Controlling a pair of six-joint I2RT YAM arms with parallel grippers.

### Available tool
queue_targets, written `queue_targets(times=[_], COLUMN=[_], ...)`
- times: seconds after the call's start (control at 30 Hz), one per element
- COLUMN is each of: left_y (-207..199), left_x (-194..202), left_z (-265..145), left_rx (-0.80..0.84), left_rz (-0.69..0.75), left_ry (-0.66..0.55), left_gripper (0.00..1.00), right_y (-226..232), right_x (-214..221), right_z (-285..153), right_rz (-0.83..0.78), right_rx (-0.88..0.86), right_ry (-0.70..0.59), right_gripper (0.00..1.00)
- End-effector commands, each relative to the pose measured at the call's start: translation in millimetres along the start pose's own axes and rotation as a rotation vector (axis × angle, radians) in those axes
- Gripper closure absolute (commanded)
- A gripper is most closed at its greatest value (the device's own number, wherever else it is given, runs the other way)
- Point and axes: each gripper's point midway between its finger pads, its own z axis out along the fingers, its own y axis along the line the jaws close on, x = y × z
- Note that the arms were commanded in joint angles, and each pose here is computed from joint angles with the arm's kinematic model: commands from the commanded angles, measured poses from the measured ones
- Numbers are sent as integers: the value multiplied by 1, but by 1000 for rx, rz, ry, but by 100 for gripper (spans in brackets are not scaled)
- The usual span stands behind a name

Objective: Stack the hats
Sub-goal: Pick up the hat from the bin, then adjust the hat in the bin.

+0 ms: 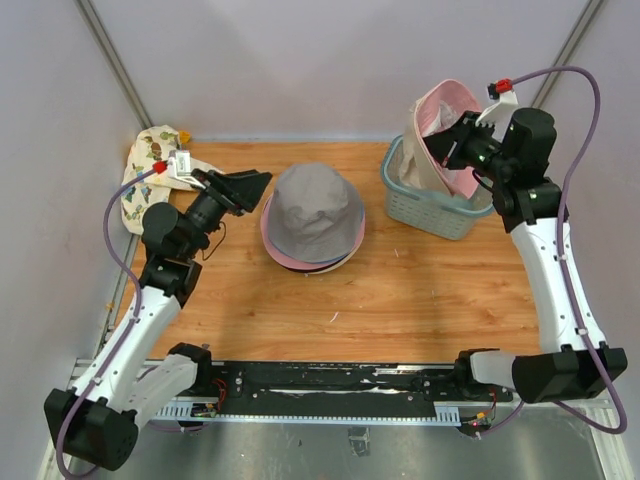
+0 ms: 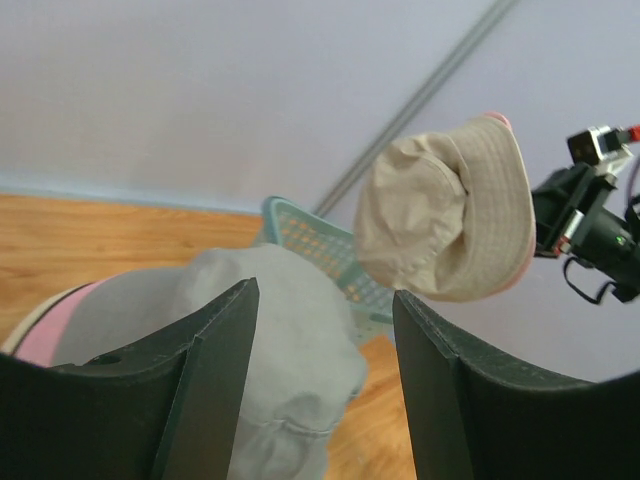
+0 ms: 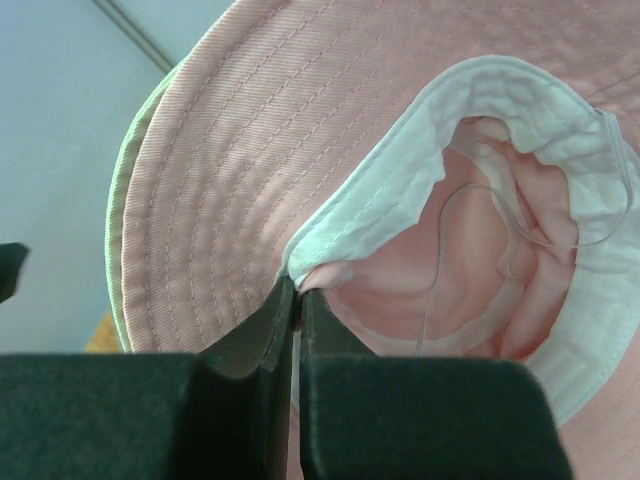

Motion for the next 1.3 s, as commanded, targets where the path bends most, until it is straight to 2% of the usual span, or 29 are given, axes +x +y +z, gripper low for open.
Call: queue_targets(times=[0.0,0.2,0.5,0.63,0.7,0.87,1.0,1.1,1.17,1.27], left_y=[-59,-103,-155,-168,-169,-172,-166,-166,-168,-172], left_x=[1,5,33,45,49,59,65,65,65,60], left_z=[8,15,31,44,49,57,64,67,68,70], left_rx=[244,402,516,492,467,424,330,276,255,244], left_rz=[12,26,95,167,204,276,345,399,433,469], left_ry=[47,112,191,202,191,177,146,103,77,35], left_gripper=[39,36,33,30,23,23,24,29,38,63], right_y=[60,112,166,179,182,187,190,191,191,190], right_x=[-25,-39,-50,-52,-52,-53,-53,-51,-50,-48], right_z=[-19,-48,-71,-75,-76,-79,-82,-84,-85,-87], right_rz=[48,128,172,180,186,201,204,207,206,203], right_rx=[-234,-443,-596,-626,-629,-649,-660,-670,-674,-664], right_ry=[-108,-182,-229,-236,-238,-243,-244,-240,-237,-241], right_gripper=[100,99,99,100,100,99,99,99,99,99])
